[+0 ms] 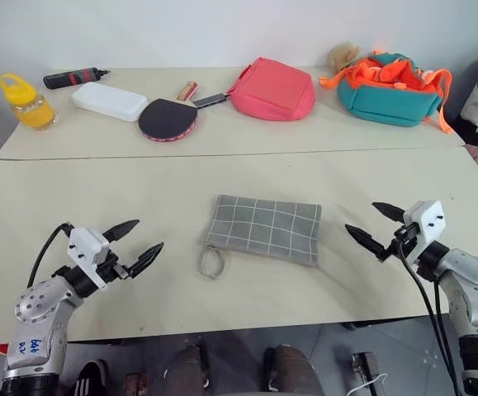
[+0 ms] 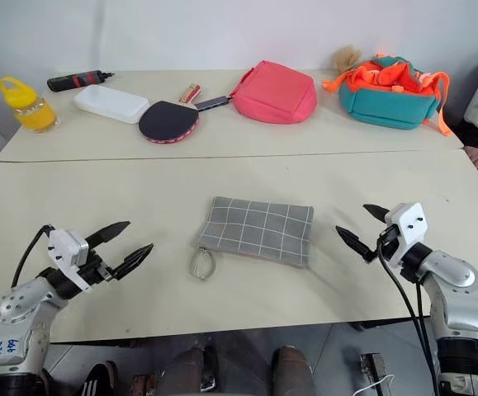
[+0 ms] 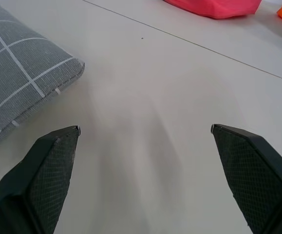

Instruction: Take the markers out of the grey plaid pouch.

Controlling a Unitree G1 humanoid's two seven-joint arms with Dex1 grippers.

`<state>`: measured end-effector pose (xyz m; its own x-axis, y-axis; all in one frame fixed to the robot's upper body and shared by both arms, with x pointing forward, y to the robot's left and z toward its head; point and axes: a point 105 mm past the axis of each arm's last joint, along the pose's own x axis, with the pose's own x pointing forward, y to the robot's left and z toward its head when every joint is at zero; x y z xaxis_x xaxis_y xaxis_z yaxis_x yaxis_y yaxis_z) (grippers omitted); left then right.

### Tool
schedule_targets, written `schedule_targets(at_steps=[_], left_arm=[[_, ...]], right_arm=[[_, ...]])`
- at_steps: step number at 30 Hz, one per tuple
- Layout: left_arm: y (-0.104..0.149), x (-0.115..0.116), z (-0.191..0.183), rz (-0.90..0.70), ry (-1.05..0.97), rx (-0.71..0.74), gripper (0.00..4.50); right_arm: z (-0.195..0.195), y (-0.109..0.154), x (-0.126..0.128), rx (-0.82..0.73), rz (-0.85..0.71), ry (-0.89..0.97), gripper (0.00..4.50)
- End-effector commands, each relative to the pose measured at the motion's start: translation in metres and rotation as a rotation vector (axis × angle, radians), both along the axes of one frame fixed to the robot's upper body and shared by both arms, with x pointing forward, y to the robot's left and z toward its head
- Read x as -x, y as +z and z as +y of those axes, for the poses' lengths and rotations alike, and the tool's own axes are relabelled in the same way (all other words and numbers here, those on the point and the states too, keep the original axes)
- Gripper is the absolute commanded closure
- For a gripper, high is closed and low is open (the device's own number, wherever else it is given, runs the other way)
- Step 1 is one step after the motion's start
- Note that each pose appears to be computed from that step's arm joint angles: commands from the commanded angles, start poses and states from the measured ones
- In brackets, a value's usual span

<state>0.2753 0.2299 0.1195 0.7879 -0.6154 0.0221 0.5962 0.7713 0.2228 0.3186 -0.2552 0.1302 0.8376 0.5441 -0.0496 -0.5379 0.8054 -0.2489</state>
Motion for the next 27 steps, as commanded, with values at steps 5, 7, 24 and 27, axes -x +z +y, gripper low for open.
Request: schedule_targets(at_steps=[5,7,24,27], left_arm=[[0.002,-0.004,0.004,-0.035,0.042,-0.031,0.49],[0.003,-0.002,0.003,-0.037,0.029,-0.033,0.49],[0.013,-0.034,-0.024,-0.216,-0.066,-0.209,0.46],[0.016,-0.049,-0.041,-0.277,-0.12,-0.261,0.46]], right_arm=[[0.003,0.02,0.0,-0.029,-0.073,-0.005,0.0],[0.007,0.024,-0.002,-0.04,-0.079,0.009,0.0],[0.09,0.019,-0.025,0.061,-0.116,0.192,4.49],[0.092,0.0,-0.029,0.165,-0.088,0.185,4.49]])
